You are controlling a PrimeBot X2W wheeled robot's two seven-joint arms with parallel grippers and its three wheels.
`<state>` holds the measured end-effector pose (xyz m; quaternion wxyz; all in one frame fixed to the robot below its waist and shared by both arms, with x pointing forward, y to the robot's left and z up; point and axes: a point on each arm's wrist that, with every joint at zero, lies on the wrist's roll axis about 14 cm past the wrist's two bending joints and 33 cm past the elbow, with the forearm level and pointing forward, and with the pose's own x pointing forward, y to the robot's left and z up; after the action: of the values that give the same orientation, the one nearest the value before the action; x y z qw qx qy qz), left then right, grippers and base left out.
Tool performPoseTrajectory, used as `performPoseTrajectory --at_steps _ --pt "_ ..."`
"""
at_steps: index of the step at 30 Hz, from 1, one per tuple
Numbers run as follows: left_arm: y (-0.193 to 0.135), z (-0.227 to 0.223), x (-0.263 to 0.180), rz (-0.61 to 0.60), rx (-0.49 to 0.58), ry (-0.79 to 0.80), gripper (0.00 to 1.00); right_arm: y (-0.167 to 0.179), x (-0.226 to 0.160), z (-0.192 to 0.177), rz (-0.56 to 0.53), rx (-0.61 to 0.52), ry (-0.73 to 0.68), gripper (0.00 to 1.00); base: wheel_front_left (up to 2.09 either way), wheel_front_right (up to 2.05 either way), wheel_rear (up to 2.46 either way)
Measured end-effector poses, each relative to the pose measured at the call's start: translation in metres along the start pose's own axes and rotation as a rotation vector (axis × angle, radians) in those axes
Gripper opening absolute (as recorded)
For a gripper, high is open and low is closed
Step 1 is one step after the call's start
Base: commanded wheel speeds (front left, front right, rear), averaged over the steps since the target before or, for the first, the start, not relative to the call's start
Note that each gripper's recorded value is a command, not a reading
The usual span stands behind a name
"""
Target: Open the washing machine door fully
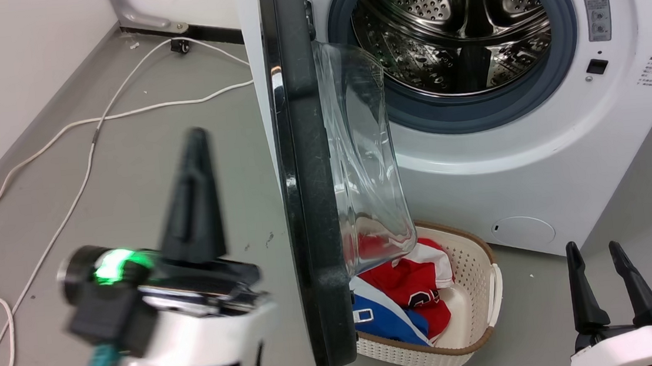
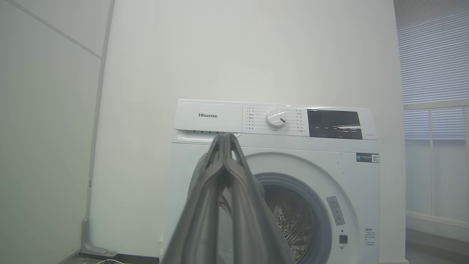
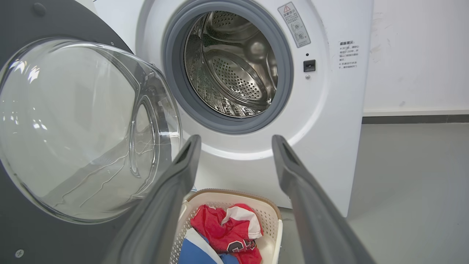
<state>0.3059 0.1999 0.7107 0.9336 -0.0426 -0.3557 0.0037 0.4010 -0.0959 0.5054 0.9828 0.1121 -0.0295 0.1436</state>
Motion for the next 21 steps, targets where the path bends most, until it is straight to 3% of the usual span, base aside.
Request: performPoseTrajectory --at_steps 10,21 --pt "-0.064 -0.061 -0.035 -0.188 -0.100 0.220 0.00 -0.002 -0.001 0.001 -0.010 0.023 -0.003 1.00 0.00 0.00 0.00" --pt "-0.095 -0.118 -0.086 -0.264 -0.178 0.488 0.00 0.004 0.000 -0.004 0.007 0.032 0.011 1.00 0.00 0.00 0.00"
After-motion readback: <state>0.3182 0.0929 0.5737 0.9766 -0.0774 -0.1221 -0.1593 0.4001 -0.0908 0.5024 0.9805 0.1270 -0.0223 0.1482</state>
